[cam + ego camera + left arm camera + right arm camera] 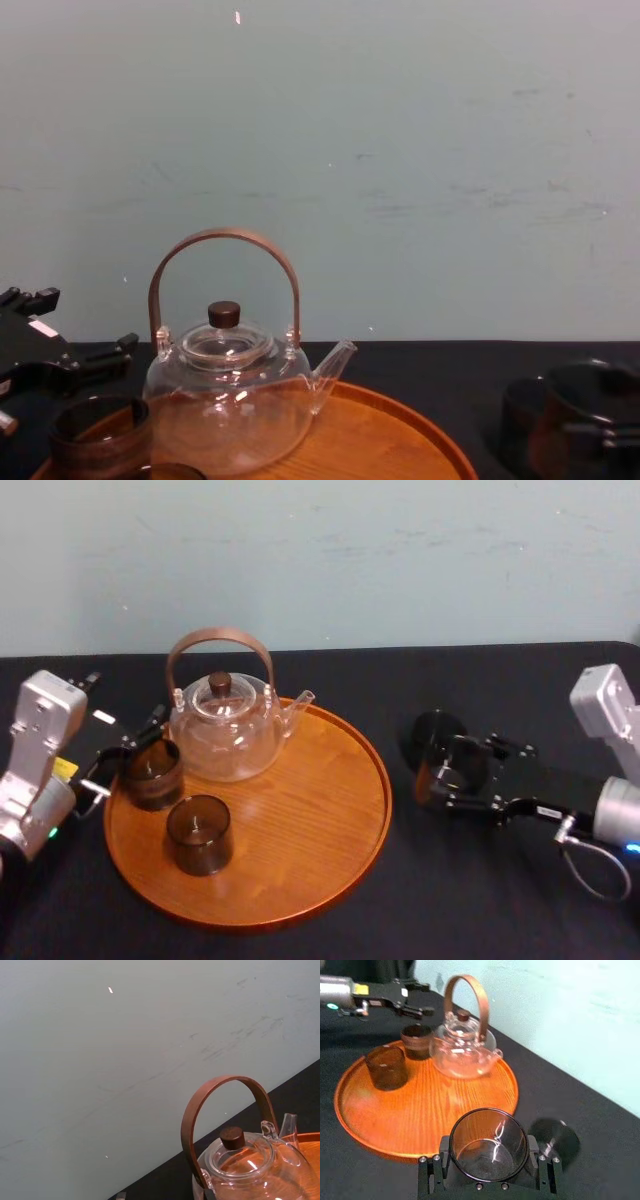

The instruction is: Pick up the glass from the table and place it on the tray.

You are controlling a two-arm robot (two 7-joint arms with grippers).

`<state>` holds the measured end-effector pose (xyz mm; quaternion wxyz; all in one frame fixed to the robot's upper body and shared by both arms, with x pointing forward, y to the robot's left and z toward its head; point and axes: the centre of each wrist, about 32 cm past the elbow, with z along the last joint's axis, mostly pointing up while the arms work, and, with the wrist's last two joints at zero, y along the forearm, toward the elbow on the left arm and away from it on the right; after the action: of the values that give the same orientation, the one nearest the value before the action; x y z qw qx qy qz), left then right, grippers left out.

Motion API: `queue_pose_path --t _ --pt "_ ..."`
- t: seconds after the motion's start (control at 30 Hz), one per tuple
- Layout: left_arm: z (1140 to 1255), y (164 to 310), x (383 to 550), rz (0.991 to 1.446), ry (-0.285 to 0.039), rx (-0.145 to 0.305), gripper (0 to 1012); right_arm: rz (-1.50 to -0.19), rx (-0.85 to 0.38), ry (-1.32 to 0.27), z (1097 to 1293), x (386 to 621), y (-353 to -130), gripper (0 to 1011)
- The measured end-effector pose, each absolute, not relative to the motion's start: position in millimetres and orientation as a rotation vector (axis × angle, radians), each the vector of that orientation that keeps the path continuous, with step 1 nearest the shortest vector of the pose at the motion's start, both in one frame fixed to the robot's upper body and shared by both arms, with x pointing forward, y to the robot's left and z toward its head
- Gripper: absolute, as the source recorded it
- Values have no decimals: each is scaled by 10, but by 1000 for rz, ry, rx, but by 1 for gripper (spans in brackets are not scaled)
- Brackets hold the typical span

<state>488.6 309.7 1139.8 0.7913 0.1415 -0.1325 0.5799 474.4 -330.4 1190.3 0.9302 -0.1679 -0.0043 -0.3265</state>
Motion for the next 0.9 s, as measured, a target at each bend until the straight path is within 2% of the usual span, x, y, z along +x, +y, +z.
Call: queue_pose_path --t 0.47,0.9 --pt "11398 3097 4886 1248 -285 304 1001 -533 -248 -43 11913 4986 -2785 903" --pt "11398 3097 4886 1248 -285 304 1001 -405 -251 -40 11831 5101 -2376 903"
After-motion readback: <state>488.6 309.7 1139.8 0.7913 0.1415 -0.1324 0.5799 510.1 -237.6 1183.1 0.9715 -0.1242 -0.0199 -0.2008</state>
